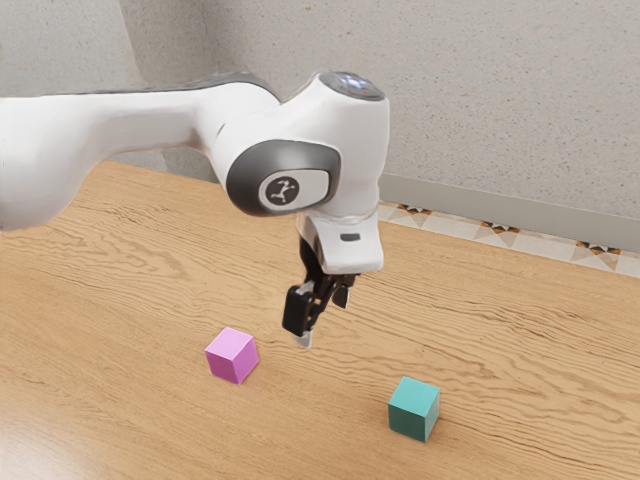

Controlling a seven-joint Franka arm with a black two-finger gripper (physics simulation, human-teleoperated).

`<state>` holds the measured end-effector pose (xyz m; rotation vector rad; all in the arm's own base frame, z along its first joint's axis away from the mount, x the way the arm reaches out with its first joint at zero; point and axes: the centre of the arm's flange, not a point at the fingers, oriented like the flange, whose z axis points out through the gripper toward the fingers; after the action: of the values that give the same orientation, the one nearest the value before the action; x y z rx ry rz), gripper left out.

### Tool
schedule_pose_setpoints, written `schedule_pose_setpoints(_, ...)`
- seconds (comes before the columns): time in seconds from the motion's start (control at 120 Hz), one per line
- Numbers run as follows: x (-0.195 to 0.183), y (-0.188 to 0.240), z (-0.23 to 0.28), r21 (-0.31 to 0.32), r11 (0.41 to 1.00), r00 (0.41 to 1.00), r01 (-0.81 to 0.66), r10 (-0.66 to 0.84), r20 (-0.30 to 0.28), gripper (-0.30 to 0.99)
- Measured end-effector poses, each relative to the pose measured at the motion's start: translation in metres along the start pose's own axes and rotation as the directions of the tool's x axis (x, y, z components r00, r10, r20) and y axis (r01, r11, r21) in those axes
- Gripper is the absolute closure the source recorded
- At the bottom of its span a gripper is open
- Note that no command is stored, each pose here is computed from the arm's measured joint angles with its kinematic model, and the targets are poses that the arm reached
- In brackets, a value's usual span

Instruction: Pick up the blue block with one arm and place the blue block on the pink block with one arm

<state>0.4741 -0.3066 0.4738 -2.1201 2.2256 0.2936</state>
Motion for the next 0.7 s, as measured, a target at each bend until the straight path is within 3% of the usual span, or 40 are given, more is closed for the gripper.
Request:
schedule_pose_setpoints(0.317,0.022,0.001,0.064,-0.086,0.959,0.961,0.269,-0.273,-0.048,0.00)
schedule_pose_setpoints(0.517,0.031,0.000,0.077,-0.183,0.848,0.842,0.497,-0.522,-0.137,0.00)
schedule_pose_setpoints(0.633,0.037,-0.007,0.094,-0.241,0.783,0.778,0.573,-0.612,-0.140,0.00)
schedule_pose_setpoints(0.7,0.039,-0.013,0.102,-0.245,0.758,0.754,0.604,-0.644,-0.132,0.00)
